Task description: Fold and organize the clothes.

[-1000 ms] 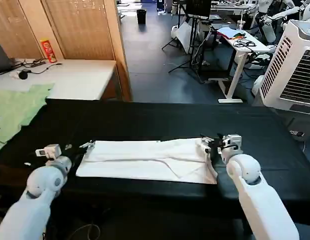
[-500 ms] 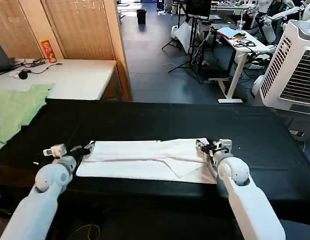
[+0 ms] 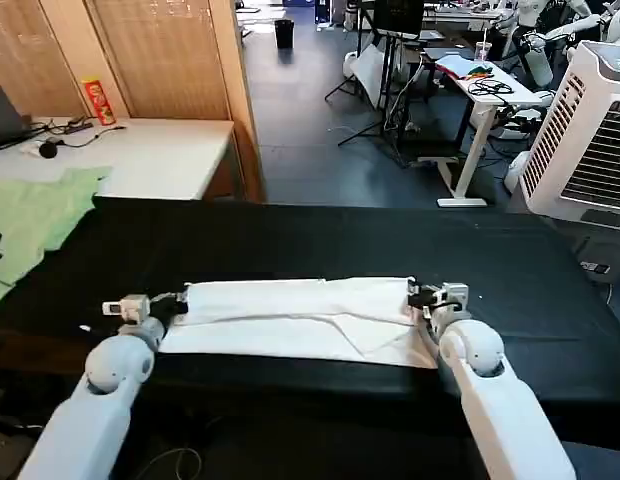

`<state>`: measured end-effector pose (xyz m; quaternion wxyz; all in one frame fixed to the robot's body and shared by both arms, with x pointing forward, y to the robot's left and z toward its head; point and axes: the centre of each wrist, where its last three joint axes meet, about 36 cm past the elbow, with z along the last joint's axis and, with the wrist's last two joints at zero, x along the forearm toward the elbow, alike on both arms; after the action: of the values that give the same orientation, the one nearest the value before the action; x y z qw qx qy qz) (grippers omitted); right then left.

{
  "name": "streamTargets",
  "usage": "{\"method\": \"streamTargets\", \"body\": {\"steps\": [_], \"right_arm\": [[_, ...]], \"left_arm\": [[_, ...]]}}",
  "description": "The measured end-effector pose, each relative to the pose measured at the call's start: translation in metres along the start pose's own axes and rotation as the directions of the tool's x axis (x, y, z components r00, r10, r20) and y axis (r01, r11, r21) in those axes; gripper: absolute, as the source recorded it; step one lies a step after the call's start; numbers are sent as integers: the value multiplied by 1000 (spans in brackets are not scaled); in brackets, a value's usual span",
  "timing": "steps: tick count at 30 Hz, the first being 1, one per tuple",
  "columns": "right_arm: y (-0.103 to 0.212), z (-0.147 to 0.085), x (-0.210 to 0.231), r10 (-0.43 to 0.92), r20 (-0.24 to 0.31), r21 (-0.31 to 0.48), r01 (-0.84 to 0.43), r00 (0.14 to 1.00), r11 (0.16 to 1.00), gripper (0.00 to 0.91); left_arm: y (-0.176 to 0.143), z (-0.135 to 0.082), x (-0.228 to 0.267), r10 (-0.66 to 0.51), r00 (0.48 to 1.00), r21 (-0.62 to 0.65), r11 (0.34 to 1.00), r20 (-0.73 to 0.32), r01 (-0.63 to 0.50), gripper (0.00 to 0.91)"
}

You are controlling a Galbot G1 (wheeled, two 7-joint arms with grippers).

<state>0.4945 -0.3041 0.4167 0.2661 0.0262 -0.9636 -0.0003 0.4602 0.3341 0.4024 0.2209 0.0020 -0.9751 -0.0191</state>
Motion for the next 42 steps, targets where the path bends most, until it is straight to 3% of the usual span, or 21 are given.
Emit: {"method": "streamTargets", "body": {"steps": [8, 9, 10, 21, 30, 42], "right_arm": [[-24, -2, 23, 5, 19, 34, -5, 1000, 999, 107], [-24, -2, 24, -4, 24, 36, 4, 1000, 999, 234], [-24, -2, 26, -18, 32, 40, 16, 999, 999, 878], [-19, -5, 55, -69, 112, 90, 59, 991, 994, 878], [-12, -3, 94, -84, 156, 89, 71, 984, 993, 878], [-7, 7, 116, -88, 163, 70, 78, 983, 995, 878]], "left_arm": [[-19, -2, 2, 7, 999, -37, 999, 40, -6, 20], [-20, -2, 3, 12, 999, -36, 999, 41, -11, 146], [-21, -2, 3, 17, 999, -35, 999, 44, -16, 878], [1, -12, 10, 55, 987, 2, 998, 151, -56, 878], [16, -11, 25, 55, 990, 104, 992, 130, -69, 878], [-1, 37, 60, 90, 994, 169, 980, 68, -101, 878]]}}
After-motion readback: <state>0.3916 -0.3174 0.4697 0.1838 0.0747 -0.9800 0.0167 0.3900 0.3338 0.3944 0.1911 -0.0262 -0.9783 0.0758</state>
